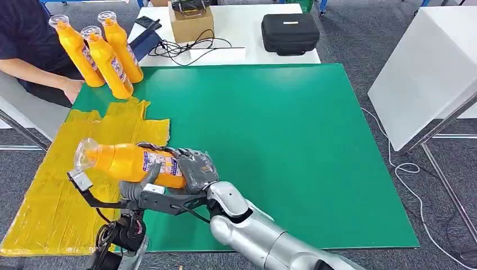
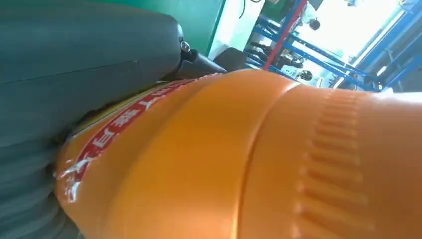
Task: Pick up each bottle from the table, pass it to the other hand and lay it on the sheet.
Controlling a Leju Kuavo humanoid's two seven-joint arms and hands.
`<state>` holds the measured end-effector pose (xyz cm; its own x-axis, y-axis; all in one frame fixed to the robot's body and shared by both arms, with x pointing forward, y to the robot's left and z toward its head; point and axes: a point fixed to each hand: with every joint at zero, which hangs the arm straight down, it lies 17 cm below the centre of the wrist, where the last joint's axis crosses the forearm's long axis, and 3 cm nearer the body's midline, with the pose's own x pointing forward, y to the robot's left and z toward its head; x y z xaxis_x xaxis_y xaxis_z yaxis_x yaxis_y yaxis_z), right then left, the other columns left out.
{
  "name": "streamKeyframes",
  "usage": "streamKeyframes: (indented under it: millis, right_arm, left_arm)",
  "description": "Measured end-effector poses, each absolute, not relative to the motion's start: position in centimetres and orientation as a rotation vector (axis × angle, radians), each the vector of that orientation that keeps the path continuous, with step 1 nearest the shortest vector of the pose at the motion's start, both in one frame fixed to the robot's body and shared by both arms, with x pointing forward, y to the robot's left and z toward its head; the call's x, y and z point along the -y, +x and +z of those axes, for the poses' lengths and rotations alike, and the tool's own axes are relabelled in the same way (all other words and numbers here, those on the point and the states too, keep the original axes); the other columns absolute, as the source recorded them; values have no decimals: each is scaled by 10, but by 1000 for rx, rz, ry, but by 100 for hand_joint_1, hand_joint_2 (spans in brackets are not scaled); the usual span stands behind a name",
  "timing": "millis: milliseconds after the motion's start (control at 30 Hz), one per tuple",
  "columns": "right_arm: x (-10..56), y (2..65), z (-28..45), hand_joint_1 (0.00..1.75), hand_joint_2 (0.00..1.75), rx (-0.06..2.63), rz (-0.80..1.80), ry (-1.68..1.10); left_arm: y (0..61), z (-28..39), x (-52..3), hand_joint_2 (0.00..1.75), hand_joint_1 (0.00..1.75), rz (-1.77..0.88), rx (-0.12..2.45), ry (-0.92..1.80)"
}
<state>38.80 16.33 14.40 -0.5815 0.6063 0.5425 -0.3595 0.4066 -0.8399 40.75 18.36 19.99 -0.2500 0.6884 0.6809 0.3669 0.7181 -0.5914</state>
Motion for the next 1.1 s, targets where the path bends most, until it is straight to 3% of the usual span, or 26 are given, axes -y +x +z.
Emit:
streamKeyframes:
  millis: [100, 133, 167, 200, 233, 467, 633, 1100]
  right_arm:
    - [-170, 379, 142, 175, 175, 1751, 1347, -178]
    - [-172, 377, 142, 28, 175, 1755, 1356, -169]
    - [-174, 375, 142, 0, 175, 1762, 1364, -158]
    - [-176, 373, 144, 0, 175, 1774, 1368, -149]
    - [-177, 372, 146, 0, 0, 1790, 1369, -138]
    - [-158, 395, 156, 0, 0, 1845, 1360, -165]
    - [-102, 422, 193, 0, 0, 1878, 1111, -85]
    - [46, 447, 248, 0, 0, 2009, 672, -191]
  left_arm:
    - [399, 198, -195, 175, 175, 408, 1882, -798]
    - [396, 197, -199, 175, 175, 417, 1888, -784]
    - [392, 197, -202, 175, 175, 420, 1900, -763]
    - [388, 197, -204, 175, 175, 421, 1910, -746]
    - [384, 199, -205, 175, 175, 422, 1922, -732]
    - [376, 213, -212, 175, 175, 390, 1993, -657]
    - [381, 219, -237, 175, 175, 266, 2107, -311]
    - [384, 235, -264, 175, 175, 164, 2235, -9]
